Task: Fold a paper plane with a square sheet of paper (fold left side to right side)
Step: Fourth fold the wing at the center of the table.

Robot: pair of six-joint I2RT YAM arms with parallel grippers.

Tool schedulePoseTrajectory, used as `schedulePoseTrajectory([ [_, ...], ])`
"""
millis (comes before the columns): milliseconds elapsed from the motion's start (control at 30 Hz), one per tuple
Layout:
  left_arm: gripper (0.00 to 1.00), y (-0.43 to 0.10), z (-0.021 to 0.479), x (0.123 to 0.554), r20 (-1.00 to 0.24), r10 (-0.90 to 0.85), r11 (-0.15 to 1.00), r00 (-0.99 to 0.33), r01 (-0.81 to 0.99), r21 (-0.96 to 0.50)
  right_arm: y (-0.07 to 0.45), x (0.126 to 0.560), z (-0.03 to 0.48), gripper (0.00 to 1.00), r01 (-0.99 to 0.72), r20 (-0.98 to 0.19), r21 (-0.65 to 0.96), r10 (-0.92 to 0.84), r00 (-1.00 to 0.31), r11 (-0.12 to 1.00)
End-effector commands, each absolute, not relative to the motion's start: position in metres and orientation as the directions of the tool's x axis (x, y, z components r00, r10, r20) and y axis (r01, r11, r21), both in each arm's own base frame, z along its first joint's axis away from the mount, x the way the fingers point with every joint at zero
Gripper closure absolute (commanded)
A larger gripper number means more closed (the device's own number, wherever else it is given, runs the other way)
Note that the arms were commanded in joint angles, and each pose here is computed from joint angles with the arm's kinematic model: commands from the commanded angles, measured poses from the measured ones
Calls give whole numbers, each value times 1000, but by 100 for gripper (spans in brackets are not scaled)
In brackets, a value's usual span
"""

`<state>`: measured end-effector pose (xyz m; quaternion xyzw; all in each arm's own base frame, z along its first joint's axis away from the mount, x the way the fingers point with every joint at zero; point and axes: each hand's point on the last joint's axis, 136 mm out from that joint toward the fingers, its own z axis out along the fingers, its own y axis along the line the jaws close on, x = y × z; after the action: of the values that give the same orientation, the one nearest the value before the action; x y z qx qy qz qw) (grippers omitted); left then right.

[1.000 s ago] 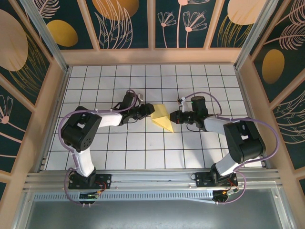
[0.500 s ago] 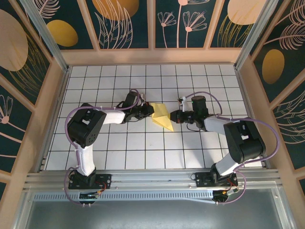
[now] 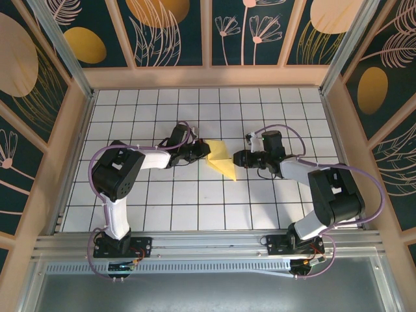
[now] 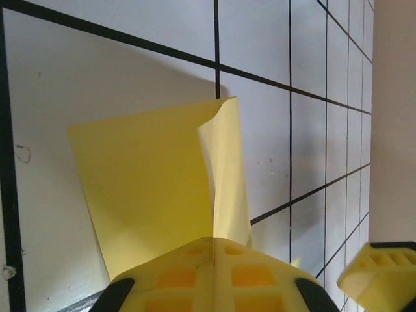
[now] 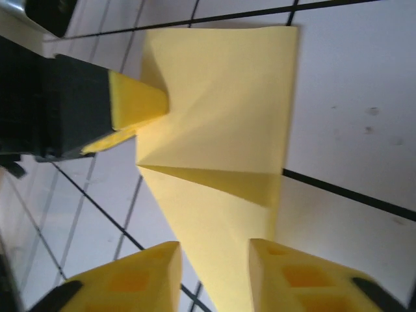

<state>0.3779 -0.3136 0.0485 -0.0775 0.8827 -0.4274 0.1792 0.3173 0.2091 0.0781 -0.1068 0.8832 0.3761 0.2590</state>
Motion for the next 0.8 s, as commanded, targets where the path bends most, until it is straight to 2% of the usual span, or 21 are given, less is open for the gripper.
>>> schedulePoseTrajectory([
  [0,100,-316,68,382,-272,-303,589,-913,45,-807,192,333,91,56,-382,-599,504,-5,-801,775],
  [133,100,-316,69,381,-268,-304,584,-914,43,-811,179,339,99,44,-361,-628,432,-12,-778,827],
  [400,100,-317,73,382,-264,-309,575,-914,42,-817,157,336,121,33,-328,-679,331,-18,-734,885],
  [600,100,-318,77,381,-261,-314,565,-913,42,-824,151,319,128,33,-320,-687,295,-33,-726,900],
  [767,100,-317,81,381,-263,-317,565,-911,41,-824,171,299,116,36,-358,-681,221,-119,-723,907],
])
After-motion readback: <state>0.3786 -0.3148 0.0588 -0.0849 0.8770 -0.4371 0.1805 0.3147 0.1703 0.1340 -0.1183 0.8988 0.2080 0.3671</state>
